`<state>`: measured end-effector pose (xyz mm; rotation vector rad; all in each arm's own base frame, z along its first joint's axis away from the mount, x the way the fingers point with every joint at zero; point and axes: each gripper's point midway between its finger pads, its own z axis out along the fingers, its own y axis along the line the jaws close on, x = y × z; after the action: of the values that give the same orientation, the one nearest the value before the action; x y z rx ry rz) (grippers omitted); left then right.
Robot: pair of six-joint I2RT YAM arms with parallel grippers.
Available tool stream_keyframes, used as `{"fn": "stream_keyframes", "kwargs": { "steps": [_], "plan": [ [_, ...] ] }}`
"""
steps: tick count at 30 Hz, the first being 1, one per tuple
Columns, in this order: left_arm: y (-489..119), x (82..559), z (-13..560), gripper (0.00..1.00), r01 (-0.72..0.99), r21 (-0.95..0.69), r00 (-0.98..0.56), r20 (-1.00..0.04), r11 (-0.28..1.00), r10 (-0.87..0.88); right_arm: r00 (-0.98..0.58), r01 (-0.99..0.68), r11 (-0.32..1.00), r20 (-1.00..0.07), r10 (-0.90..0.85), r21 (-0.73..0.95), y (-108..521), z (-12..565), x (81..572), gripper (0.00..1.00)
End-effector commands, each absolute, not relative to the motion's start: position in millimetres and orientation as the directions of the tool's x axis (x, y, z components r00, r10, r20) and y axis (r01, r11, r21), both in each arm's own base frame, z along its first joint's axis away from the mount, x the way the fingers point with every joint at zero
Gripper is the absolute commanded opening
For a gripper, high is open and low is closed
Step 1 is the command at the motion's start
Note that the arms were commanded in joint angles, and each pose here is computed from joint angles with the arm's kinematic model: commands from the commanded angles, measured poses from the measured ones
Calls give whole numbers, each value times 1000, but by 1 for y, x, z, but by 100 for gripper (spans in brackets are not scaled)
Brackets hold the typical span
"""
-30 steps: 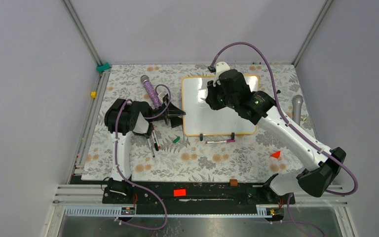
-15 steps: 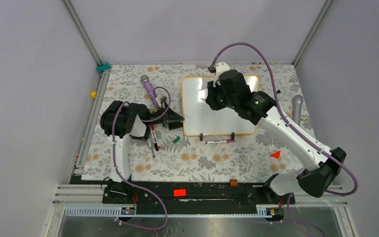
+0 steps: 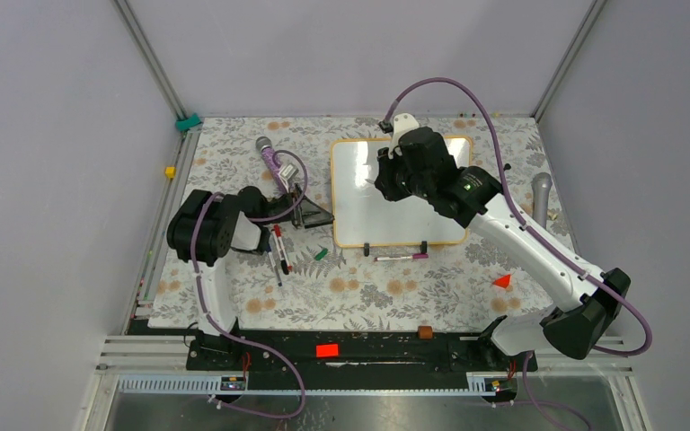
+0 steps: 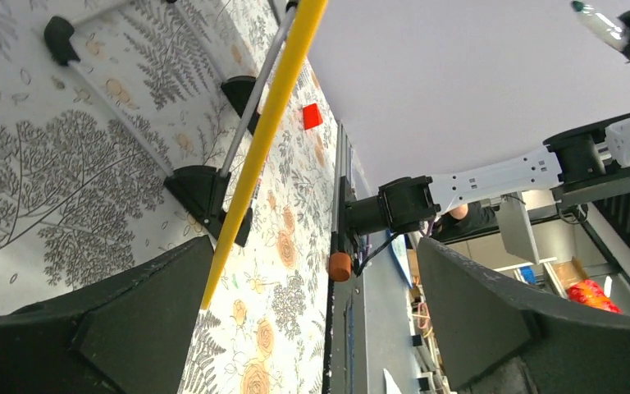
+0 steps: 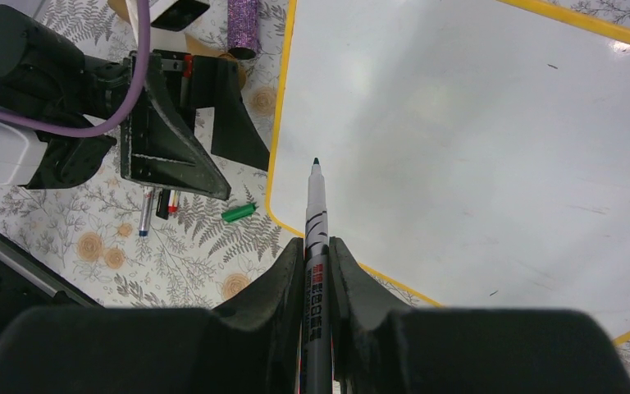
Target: Write a sentence on the whiteboard
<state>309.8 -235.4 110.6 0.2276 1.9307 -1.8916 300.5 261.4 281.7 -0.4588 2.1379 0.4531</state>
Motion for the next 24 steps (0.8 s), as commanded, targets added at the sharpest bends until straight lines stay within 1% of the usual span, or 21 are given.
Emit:
{"fn": "stream_keyframes", "kwargs": {
  "steps": [1, 4, 7, 18, 24],
  "plan": [
    [-234, 307, 117, 99, 488, -872, -859, -489, 46, -154, -500, -492, 854, -858, -120, 168, 263, 302, 299, 0],
    [-236, 308, 98, 99, 402, -914, -904, -404, 43, -142, -501, -492, 854, -857, -120, 168, 262, 301, 298, 0],
    [-240, 304, 88, 99, 355, -934, -927, -357, 37, -119, -501, -491, 855, -857, -122, 165, 261, 301, 297, 0],
    [-248, 300, 70, 99, 262, -965, -961, -263, 29, -81, -502, -490, 854, -857, -116, 172, 259, 300, 295, 0],
    [-256, 305, 69, 99, 256, -967, -965, -256, 16, -59, -506, -489, 854, -856, -109, 180, 259, 300, 294, 0]
  ]
}}
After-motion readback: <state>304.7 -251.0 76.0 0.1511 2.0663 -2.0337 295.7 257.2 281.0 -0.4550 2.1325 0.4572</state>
